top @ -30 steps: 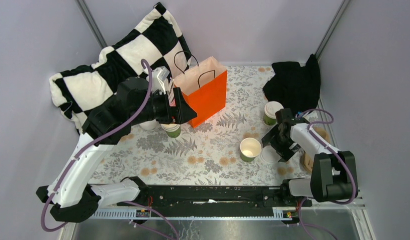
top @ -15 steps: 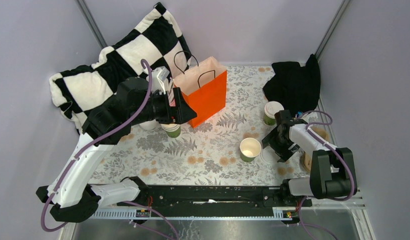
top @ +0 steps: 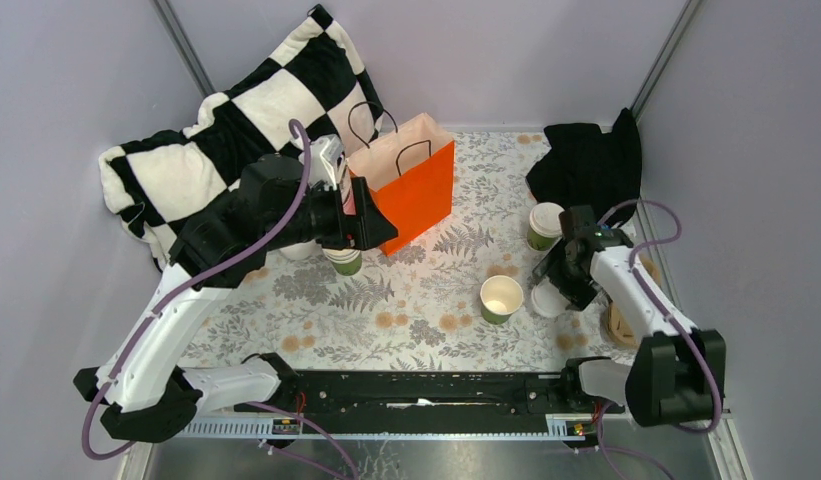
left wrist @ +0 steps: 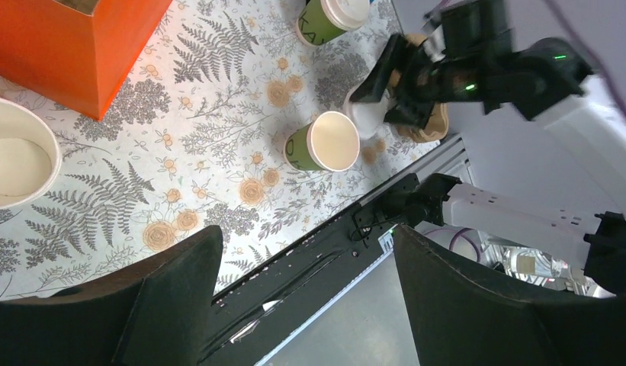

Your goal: Pack the takeout coffee

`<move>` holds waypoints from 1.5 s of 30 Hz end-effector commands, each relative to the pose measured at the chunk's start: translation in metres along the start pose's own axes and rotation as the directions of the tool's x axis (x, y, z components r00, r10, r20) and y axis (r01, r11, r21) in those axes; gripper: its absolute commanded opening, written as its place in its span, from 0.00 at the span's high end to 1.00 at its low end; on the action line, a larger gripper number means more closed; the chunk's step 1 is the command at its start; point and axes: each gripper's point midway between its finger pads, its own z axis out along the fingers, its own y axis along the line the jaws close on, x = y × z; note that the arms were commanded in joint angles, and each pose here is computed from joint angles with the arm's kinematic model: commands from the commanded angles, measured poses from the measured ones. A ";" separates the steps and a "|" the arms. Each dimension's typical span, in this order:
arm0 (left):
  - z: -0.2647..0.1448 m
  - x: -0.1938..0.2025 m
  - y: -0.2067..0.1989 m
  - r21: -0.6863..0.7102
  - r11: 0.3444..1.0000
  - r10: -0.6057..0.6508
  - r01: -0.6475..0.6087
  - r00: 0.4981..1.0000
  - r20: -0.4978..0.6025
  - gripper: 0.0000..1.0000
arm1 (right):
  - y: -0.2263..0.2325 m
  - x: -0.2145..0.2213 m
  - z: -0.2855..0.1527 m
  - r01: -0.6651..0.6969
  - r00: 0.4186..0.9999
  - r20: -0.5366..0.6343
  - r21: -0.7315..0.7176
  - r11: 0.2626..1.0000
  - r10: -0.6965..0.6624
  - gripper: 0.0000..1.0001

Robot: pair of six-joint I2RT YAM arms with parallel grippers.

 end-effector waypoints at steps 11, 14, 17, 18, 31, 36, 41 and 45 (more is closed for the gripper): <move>0.055 0.040 -0.024 0.054 0.998 0.040 -0.033 0.991 -0.127 0.15 | 0.082 0.037 -0.149 0.545 0.837 0.145 -0.295 0.785 -0.527 0.16; 0.063 0.051 -0.027 0.049 0.998 0.053 -0.046 0.986 -0.156 0.15 | 0.087 0.053 -0.140 0.582 0.811 0.122 -0.281 0.763 -0.573 0.14; 0.066 0.057 -0.029 0.044 0.998 0.061 -0.054 0.984 -0.168 0.15 | 0.088 0.068 -0.129 0.611 0.786 0.089 -0.270 0.744 -0.612 0.13; 0.067 0.058 -0.029 0.043 0.998 0.060 -0.054 0.984 -0.170 0.15 | 0.090 0.072 -0.127 0.621 0.776 0.085 -0.270 0.735 -0.625 0.12; 0.066 0.060 -0.028 0.032 0.998 0.059 -0.054 0.984 -0.169 0.15 | 0.083 0.064 -0.108 0.659 0.752 0.062 -0.111 0.744 -0.656 0.09; 0.068 0.061 -0.028 0.029 0.998 0.064 -0.060 0.982 -0.176 0.15 | 0.092 0.063 -0.118 0.660 0.750 0.097 -0.157 0.735 -0.654 0.07; 0.071 0.062 -0.028 0.030 0.997 0.071 -0.067 0.980 -0.185 0.15 | 0.093 0.067 -0.115 0.668 0.742 0.078 -0.166 0.726 -0.665 0.10; 0.072 0.061 -0.029 0.032 0.997 0.076 -0.072 0.980 -0.184 0.15 | 0.075 0.058 -0.109 0.651 0.759 0.071 -0.070 0.756 -0.647 0.18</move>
